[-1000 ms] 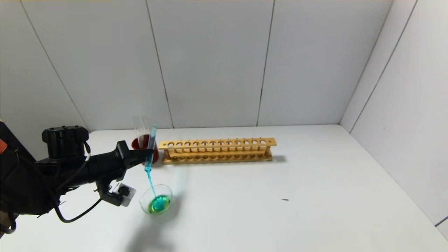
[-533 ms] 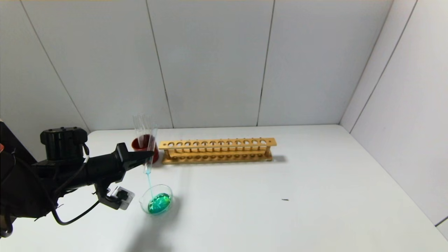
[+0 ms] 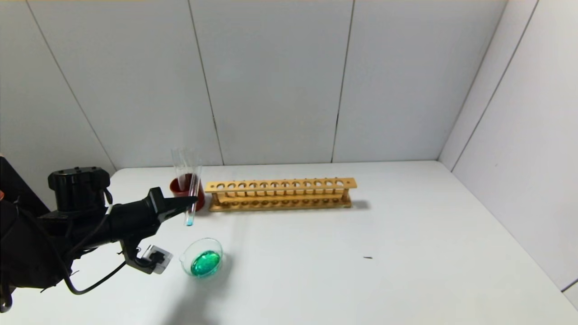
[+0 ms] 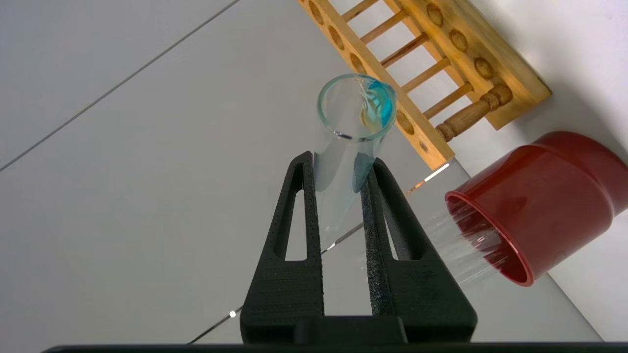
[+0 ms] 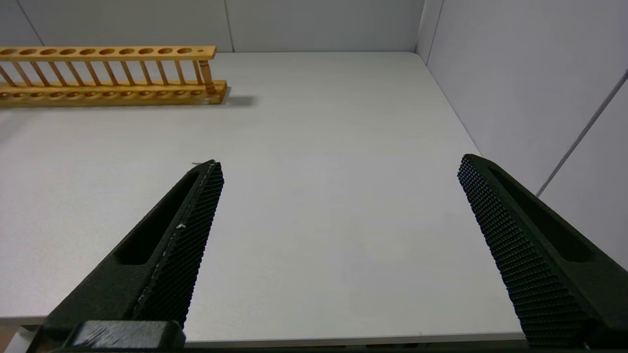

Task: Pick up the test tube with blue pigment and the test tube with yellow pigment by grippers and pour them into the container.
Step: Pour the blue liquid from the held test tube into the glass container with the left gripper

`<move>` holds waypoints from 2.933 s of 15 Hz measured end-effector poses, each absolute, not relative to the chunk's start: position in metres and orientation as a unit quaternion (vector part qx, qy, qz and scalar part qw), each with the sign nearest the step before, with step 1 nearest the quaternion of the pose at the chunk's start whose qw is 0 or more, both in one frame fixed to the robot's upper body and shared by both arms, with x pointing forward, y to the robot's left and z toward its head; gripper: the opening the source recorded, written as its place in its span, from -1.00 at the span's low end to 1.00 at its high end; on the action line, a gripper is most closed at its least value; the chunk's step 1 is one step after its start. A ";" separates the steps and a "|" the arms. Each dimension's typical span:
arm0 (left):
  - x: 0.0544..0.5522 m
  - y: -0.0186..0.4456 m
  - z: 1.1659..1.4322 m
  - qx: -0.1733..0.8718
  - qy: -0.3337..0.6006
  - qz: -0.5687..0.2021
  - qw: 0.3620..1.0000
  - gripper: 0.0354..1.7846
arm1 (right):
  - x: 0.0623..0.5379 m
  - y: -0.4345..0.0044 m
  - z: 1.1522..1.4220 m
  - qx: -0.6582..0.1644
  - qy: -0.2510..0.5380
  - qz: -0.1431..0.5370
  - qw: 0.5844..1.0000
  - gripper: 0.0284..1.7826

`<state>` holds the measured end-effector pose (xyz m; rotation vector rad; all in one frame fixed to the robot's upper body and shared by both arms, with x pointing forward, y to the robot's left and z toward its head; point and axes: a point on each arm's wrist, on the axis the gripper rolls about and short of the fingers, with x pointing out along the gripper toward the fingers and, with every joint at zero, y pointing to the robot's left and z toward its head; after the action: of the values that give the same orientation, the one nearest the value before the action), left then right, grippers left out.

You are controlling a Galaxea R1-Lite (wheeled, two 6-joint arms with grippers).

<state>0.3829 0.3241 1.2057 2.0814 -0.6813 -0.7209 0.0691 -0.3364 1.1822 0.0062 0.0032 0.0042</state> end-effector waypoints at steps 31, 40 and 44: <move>0.348 0.301 1.186 0.887 -0.316 -0.180 0.284 -0.70 | 0.069 -0.336 1.182 0.003 0.002 0.002 1.000 0.96; 0.350 0.289 1.203 0.853 -0.253 -0.175 0.421 -0.70 | 0.069 -0.336 1.182 0.003 0.002 0.002 1.000 0.96; 0.352 0.284 1.208 0.806 -0.209 -0.179 0.524 -0.70 | 0.069 -0.336 1.182 0.003 0.001 0.002 1.000 0.96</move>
<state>0.3521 0.2842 1.2078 1.9299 -0.4993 -0.4285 0.0691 -0.3364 1.1822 0.0062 0.0028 0.0038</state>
